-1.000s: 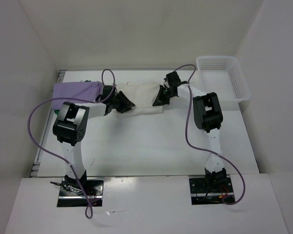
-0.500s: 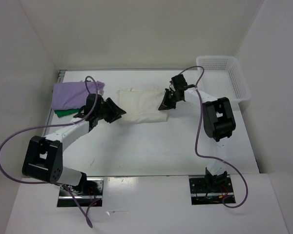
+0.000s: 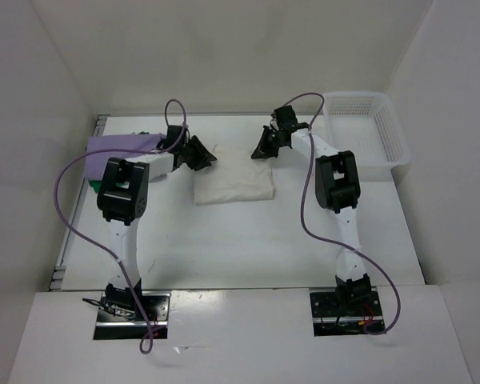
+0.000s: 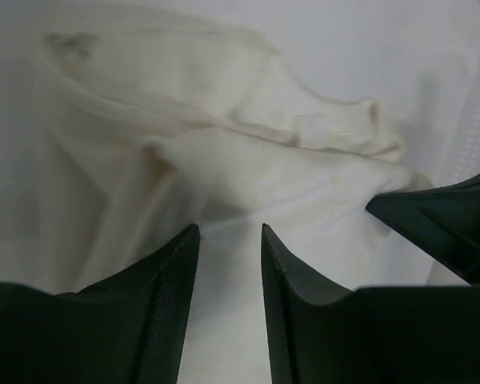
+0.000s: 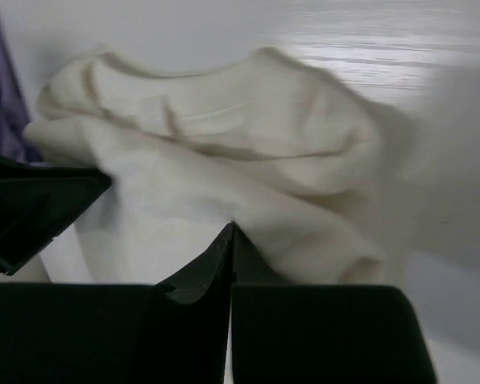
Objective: Fold and stack the t-shirts
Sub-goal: Smooth out wrinkles on the folded tshirt, then put the neatly folded tshirt into the corner of the board with the left arm
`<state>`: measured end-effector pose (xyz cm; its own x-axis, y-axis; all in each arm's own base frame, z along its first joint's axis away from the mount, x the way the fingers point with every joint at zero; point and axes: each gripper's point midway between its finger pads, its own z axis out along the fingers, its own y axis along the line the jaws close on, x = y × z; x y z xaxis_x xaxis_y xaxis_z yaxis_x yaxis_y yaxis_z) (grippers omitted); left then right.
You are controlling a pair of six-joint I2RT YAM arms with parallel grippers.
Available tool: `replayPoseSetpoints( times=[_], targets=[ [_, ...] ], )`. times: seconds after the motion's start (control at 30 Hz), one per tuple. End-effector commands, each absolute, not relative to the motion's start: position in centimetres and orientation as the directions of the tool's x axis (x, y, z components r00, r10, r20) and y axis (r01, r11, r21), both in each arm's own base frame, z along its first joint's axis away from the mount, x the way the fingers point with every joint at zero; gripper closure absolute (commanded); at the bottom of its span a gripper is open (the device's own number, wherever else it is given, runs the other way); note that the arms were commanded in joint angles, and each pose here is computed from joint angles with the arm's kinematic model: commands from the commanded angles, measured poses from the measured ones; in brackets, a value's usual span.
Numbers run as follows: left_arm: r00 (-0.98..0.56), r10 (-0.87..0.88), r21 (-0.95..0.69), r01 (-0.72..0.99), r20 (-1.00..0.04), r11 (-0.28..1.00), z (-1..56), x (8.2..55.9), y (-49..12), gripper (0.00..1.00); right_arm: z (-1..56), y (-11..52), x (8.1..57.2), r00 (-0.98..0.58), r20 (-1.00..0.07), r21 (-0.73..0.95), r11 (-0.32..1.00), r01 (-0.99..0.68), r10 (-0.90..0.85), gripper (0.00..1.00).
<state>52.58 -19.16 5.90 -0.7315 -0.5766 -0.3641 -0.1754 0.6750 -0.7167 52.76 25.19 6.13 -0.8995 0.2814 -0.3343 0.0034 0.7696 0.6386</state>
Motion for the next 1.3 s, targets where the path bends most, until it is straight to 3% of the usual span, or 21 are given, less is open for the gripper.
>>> replayPoseSetpoints(
  times=[0.0,0.27,0.33,0.37,0.43,0.47,0.57,0.73,0.77,0.87,1.1,1.23,1.27],
  targets=[
    [-0.699,-0.596,-0.676,-0.219,-0.395,0.704,4.7,54.4,-15.6,0.55,4.4,22.6,53.9,-0.895,-0.306,0.591,0.802,0.088,0.324,1.0],
    [-0.603,-0.678,-0.695,-0.267,-0.42,0.668,6.7,54.3,-9.0,0.51,4.7,20.2,54.7,-0.877,-0.335,0.561,0.821,0.109,0.345,0.98],
    [-0.592,-0.675,-0.705,-0.237,-0.441,0.668,8.6,53.5,-8.6,0.47,6.2,20.7,54.7,-0.875,-0.344,0.585,0.807,0.083,0.34,0.91],
    [-0.59,-0.669,-0.703,-0.226,-0.452,0.674,9.1,53.1,-8.6,0.44,7.2,20.7,55.0,-0.869,-0.366,0.587,0.807,0.063,0.334,0.81],
    [-0.575,-0.66,-0.713,-0.18,-0.483,0.678,11.4,52.1,-8.7,0.29,10.7,20.8,54.8,-0.849,-0.407,0.606,0.795,0.024,0.336,0.7],
    [-0.595,-0.643,-0.695,-0.188,-0.482,0.694,10.3,50.8,-8.7,0.25,11.4,21.0,54.5,-0.847,-0.414,0.617,0.787,0.007,0.333,0.6],
    [-0.637,-0.611,-0.684,-0.176,-0.47,0.708,9.3,48.5,-9.4,0.13,15.4,20.9,52.6,-0.826,-0.454,0.638,0.769,-0.041,0.333,0.46],
    [-0.746,-0.485,-0.613,-0.133,-0.456,0.779,5.6,45.7,-12.1,0.09,21.9,20.0,48.4,-0.757,-0.553,0.648,0.75,-0.129,0.348,0.33],
    [-0.785,-0.439,-0.56,-0.144,-0.437,0.816,2.1,46.5,-12.7,0.08,22.8,18.8,42.7,-0.758,-0.553,0.648,0.75,-0.128,0.348,0.3],
    [-0.8,-0.412,-0.561,-0.116,-0.437,0.82,1.8,47.1,-13.9,0.08,23.6,18.1,40.4,-0.748,-0.563,0.645,0.753,-0.131,0.352,0.3],
    [-0.854,-0.364,-0.6,-0.079,-0.371,0.796,-2.1,47.5,-19.8,0.2,24.2,16.6,34.7,-0.746,-0.547,0.673,0.729,-0.121,0.38,0.3],
    [-0.827,-0.432,-0.68,-0.085,-0.36,0.728,-0.7,48.5,-21.5,0.58,23.5,16.3,32.6,-0.753,-0.525,0.685,0.722,-0.098,0.396,0.3],
    [-0.82,-0.433,-0.692,-0.064,-0.375,0.719,0.7,49.4,-22.4,0.76,23.5,16.2,32.4,-0.753,-0.526,0.685,0.721,-0.099,0.396,0.3]
  ],
)
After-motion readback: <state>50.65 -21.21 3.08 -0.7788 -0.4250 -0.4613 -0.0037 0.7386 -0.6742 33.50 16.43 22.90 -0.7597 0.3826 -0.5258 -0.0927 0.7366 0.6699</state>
